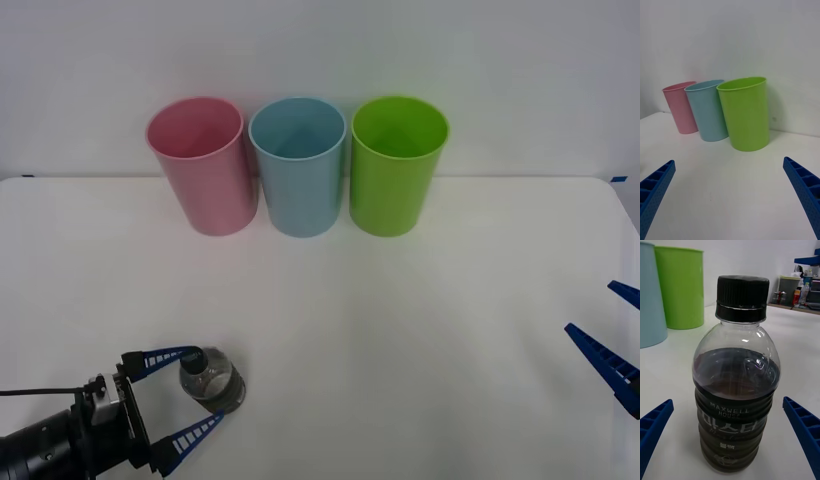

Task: Grasp the object on the table and drop it into the matching bin: aluminum can to the light blue bin, PET bottle to the pink bin.

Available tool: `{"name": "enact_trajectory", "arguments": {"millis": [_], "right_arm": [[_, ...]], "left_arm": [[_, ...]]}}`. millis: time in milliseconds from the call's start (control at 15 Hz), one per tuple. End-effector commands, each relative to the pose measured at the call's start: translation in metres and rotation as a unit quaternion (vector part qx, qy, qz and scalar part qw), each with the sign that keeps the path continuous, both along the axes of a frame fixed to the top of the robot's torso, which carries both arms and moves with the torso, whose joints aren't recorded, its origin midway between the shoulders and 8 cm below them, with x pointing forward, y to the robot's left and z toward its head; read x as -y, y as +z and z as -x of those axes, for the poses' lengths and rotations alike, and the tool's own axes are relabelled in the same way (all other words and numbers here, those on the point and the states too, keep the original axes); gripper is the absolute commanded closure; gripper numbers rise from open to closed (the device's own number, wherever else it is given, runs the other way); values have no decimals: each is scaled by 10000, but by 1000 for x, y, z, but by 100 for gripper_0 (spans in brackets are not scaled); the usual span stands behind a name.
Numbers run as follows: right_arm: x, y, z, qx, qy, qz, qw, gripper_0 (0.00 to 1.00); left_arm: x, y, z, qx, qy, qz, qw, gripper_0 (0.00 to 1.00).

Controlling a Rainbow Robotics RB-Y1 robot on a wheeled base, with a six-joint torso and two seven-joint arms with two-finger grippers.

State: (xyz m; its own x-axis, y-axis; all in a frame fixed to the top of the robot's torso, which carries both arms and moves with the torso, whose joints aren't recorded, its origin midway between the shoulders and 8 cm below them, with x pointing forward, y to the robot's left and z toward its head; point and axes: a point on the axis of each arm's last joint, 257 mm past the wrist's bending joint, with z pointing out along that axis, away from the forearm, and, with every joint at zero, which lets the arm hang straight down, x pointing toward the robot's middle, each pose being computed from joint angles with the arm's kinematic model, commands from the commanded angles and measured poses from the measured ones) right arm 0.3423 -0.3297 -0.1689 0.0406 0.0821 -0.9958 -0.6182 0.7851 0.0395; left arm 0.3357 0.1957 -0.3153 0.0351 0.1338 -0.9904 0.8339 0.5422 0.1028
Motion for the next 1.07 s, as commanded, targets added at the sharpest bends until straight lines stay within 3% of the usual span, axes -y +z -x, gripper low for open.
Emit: {"name": "enact_trajectory", "arguments": {"millis": [67,467,533,600,667,1067], "right_arm": [[0,0,0,0,0,0,10000,0],[0,0,0,0,0,0,10000,0],[0,0,0,0,0,0,10000,0],[0,0,0,0,0,0,10000,0],[0,0,0,0,0,0,10000,0],[0,0,0,0,0,0,10000,0]], "left_arm": [[6,-1,-1,-2,-55,-20,10000,0],[11,-3,-3,-28,-80,-14,10000,0],[11,-3,-4,-36,-55,-2,10000,55],[11,-2,-5,-14,-21,4,10000,88],[11,-3,-6,-2,-7,-1,10000,100],[7,0,-8,9,60,27,10000,100]]}}
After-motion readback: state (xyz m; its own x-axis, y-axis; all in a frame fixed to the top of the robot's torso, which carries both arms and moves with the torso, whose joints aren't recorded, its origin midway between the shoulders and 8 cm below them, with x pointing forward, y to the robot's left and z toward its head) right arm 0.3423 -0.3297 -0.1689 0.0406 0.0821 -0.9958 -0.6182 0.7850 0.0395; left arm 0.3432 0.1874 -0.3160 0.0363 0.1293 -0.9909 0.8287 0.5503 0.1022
